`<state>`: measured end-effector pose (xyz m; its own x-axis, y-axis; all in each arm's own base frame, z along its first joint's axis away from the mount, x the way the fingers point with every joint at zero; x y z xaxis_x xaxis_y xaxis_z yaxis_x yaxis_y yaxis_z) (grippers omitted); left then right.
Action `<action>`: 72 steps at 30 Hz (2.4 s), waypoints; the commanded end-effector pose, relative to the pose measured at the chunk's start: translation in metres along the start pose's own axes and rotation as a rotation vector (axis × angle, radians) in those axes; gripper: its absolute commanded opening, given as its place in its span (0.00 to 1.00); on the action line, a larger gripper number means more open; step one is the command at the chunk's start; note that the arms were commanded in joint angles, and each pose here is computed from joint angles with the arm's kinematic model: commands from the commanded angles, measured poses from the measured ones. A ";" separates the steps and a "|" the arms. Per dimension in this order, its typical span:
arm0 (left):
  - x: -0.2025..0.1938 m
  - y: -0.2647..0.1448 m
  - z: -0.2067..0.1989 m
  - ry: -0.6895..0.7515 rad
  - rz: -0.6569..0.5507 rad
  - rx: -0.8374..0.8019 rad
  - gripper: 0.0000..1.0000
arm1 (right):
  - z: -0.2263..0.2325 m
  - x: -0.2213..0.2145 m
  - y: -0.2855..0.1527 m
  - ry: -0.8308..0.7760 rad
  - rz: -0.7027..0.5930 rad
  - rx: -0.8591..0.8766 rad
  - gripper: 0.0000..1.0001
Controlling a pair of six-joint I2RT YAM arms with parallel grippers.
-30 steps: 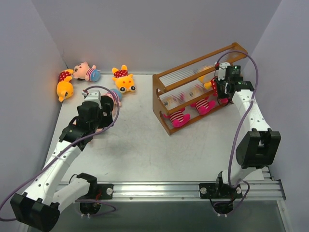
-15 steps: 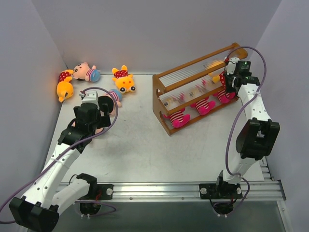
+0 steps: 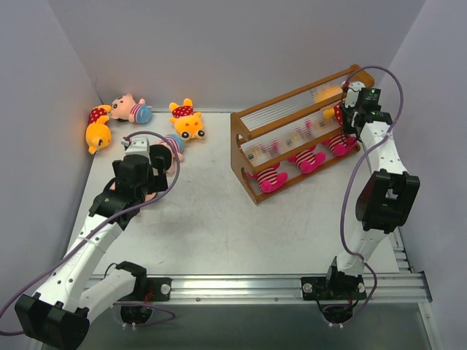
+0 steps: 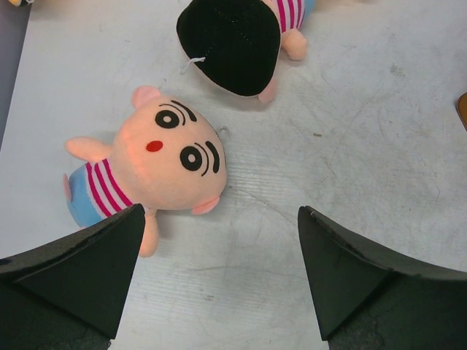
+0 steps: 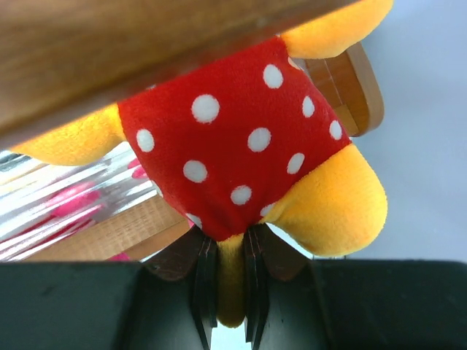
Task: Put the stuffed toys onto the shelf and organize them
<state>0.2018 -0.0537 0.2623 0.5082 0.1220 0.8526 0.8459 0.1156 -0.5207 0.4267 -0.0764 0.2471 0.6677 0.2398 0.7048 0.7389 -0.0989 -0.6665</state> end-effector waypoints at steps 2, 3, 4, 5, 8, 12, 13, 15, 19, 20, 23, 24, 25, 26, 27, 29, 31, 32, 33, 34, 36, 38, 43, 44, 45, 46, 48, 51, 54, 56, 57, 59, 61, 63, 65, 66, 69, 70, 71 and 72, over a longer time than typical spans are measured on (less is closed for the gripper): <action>0.005 0.002 -0.001 0.003 -0.032 0.004 0.94 | -0.006 0.018 -0.002 0.007 -0.067 -0.008 0.02; 0.005 0.002 -0.001 0.003 -0.032 0.004 0.94 | -0.006 0.016 0.000 0.007 -0.058 -0.010 0.03; 0.006 0.002 -0.001 0.001 -0.034 0.001 0.94 | -0.006 0.015 0.000 0.008 -0.056 -0.011 0.03; 0.005 0.002 -0.002 0.003 -0.032 0.002 0.94 | -0.007 0.014 0.000 0.011 -0.052 -0.013 0.04; 0.005 0.002 -0.002 0.003 -0.031 0.001 0.94 | -0.006 0.015 -0.001 0.016 -0.052 -0.014 0.10; 0.005 0.003 -0.002 0.003 -0.029 -0.002 0.94 | -0.006 0.016 -0.005 0.030 -0.050 -0.014 0.18; 0.005 0.003 -0.002 0.003 -0.029 -0.002 0.94 | -0.006 0.015 -0.005 0.034 -0.045 -0.011 0.21; 0.005 0.002 -0.002 0.004 -0.031 -0.004 0.94 | -0.006 0.015 -0.007 0.048 -0.042 -0.014 0.24; 0.005 0.002 -0.002 0.003 -0.032 -0.006 0.94 | -0.005 0.014 -0.011 0.068 -0.024 -0.034 0.27; 0.005 0.002 -0.002 0.004 -0.032 -0.007 0.94 | -0.005 0.014 -0.011 0.071 -0.024 -0.038 0.27; 0.005 0.001 -0.002 0.001 -0.033 -0.006 0.94 | -0.004 0.013 -0.014 0.090 -0.011 -0.063 0.29; 0.005 0.002 -0.002 0.001 -0.033 -0.008 0.94 | -0.005 0.012 -0.015 0.091 -0.007 -0.068 0.31; 0.005 0.002 -0.002 0.001 -0.032 -0.009 0.94 | -0.003 0.013 -0.016 0.090 -0.005 -0.070 0.38; 0.005 0.002 -0.002 0.001 -0.032 -0.009 0.94 | -0.003 0.012 -0.016 0.090 0.000 -0.077 0.41; 0.005 0.001 -0.002 0.000 -0.033 -0.011 0.94 | -0.004 0.012 -0.018 0.092 -0.002 -0.082 0.43; 0.005 0.002 -0.002 0.001 -0.032 -0.011 0.94 | -0.004 0.013 -0.019 0.098 -0.003 -0.084 0.46; 0.005 0.001 -0.002 0.000 -0.033 -0.013 0.94 | -0.004 0.015 -0.022 0.103 -0.013 -0.087 0.51; 0.005 0.001 -0.002 0.001 -0.032 -0.012 0.94 | -0.005 0.016 -0.025 0.106 -0.019 -0.090 0.52; 0.005 0.001 -0.002 0.001 -0.032 -0.012 0.94 | -0.005 0.017 -0.026 0.106 -0.025 -0.092 0.54; 0.005 0.001 -0.002 0.001 -0.032 -0.012 0.94 | -0.005 0.018 -0.026 0.109 -0.028 -0.093 0.55; 0.005 0.001 -0.002 0.000 -0.032 -0.016 0.94 | -0.006 0.020 -0.030 0.116 -0.036 -0.094 0.56; 0.005 0.001 -0.002 -0.001 -0.032 -0.014 0.94 | -0.006 0.023 -0.033 0.121 -0.048 -0.095 0.57; 0.005 0.000 -0.002 0.000 -0.033 -0.016 0.94 | -0.007 0.030 -0.046 0.142 -0.077 -0.093 0.66; 0.006 0.000 -0.002 -0.002 -0.037 -0.019 0.94 | -0.008 0.033 -0.051 0.144 -0.091 -0.095 0.68; 0.006 0.000 -0.002 -0.001 -0.035 -0.018 0.94 | -0.008 0.035 -0.054 0.152 -0.097 -0.096 0.72; 0.005 0.000 -0.002 -0.002 -0.034 -0.018 0.94 | -0.009 0.036 -0.057 0.157 -0.101 -0.099 0.75; 0.006 0.000 -0.002 -0.004 -0.037 -0.019 0.94 | -0.010 0.041 -0.066 0.166 -0.118 -0.103 0.82; 0.005 0.000 -0.002 -0.004 -0.037 -0.019 0.94 | -0.010 0.046 -0.079 0.190 -0.137 -0.109 0.88; 0.006 -0.001 -0.002 -0.006 -0.038 -0.021 0.94 | -0.011 0.049 -0.092 0.211 -0.151 -0.111 0.92; 0.006 -0.001 -0.002 -0.008 -0.038 -0.023 0.94 | -0.011 0.053 -0.104 0.228 -0.172 -0.111 0.93; 0.006 -0.001 -0.002 -0.007 -0.036 -0.025 0.94 | -0.011 0.054 -0.109 0.236 -0.183 -0.108 0.94; 0.006 -0.001 -0.003 -0.010 -0.038 -0.027 0.94 | -0.011 0.059 -0.124 0.252 -0.217 -0.104 0.95; 0.005 0.000 -0.003 -0.010 -0.035 -0.030 0.94 | -0.010 0.062 -0.135 0.259 -0.247 -0.094 0.96; 0.006 0.000 -0.003 -0.010 -0.034 -0.031 0.94 | -0.009 0.065 -0.152 0.276 -0.289 -0.095 0.98; 0.006 0.000 -0.003 -0.012 -0.034 -0.031 0.94 | -0.009 0.068 -0.167 0.287 -0.327 -0.090 0.99; 0.005 0.001 -0.004 -0.011 -0.031 -0.032 0.94 | -0.008 0.068 -0.173 0.298 -0.342 -0.084 1.00; 0.005 0.002 -0.004 -0.015 -0.026 -0.031 0.94 | -0.005 0.069 -0.191 0.302 -0.395 -0.061 0.99; 0.005 0.003 -0.004 -0.017 -0.021 -0.030 0.94 | -0.004 0.068 -0.195 0.301 -0.409 -0.059 0.99; 0.005 0.004 -0.005 -0.019 -0.016 -0.031 0.94 | -0.003 0.068 -0.209 0.298 -0.456 -0.060 0.99; 0.004 0.005 -0.005 -0.020 -0.013 -0.033 0.94 | -0.001 0.062 -0.207 0.297 -0.451 -0.055 0.99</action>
<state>0.2031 -0.0552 0.2603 0.5194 0.1175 0.8464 0.8412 0.1043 -0.5306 0.3349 -0.0501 0.4117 0.3657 -0.0047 0.9307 0.9217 -0.1371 -0.3629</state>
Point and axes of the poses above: each gripper's point midway between its finger pads, its own y axis out along the fingers, its own z axis along the line the jaws close on, x = y × z, the point moved 10 cm from there along -y, back along the fingers, and after that the axes turned 3 degrees about -y, right-handed, at the moved point
